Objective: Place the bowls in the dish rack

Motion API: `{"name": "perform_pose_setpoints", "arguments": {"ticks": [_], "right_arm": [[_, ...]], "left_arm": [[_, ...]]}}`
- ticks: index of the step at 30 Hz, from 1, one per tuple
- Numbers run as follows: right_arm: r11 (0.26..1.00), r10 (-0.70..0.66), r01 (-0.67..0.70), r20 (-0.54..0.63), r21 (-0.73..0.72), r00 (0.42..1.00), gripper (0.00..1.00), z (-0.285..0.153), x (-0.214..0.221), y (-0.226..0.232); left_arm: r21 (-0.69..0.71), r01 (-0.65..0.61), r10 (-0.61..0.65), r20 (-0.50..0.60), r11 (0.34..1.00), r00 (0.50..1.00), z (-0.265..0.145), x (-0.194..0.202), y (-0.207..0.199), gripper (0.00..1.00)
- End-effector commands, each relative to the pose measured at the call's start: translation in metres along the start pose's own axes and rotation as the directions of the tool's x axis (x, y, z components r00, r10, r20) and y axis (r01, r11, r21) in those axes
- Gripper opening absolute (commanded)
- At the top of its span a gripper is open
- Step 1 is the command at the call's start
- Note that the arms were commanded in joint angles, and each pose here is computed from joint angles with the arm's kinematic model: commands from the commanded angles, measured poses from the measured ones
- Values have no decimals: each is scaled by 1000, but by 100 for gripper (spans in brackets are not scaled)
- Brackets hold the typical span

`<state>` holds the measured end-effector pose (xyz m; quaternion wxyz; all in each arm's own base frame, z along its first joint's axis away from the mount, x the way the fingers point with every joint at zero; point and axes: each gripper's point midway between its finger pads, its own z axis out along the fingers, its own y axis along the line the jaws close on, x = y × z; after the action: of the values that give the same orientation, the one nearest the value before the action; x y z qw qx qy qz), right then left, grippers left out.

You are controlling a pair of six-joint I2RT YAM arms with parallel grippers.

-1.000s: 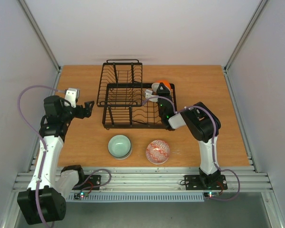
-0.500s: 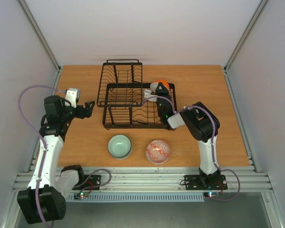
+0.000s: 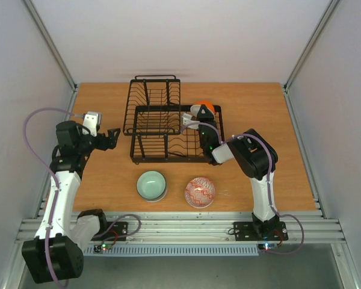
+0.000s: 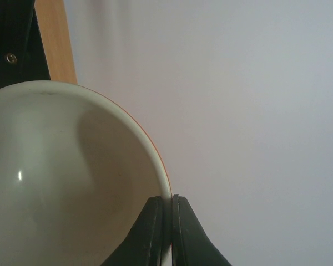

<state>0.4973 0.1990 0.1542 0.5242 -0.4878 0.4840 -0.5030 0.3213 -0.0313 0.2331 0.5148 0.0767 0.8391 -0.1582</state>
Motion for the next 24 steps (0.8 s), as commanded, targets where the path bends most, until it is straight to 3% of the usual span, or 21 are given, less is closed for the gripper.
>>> {"name": "perform_pose_setpoints", "arguments": {"ticks": [1, 19, 21, 24], "right_arm": [[997, -31, 34, -40, 74, 999, 1, -9, 11, -13], [996, -60, 63, -56, 57, 997, 2, -3, 15, -1], [997, -58, 62, -71, 53, 996, 8, -2, 17, 2], [997, -50, 55, -94, 53, 994, 24, 1, 18, 4]], "left_arm": [[9, -4, 3, 38, 1000, 999, 1, -10, 0, 94], [5, -4, 4, 39, 1000, 999, 0, -10, 0, 95], [6, -4, 4, 40, 1000, 999, 0, -10, 0, 95], [4, -5, 4, 40, 1000, 999, 0, -10, 0, 95]]}}
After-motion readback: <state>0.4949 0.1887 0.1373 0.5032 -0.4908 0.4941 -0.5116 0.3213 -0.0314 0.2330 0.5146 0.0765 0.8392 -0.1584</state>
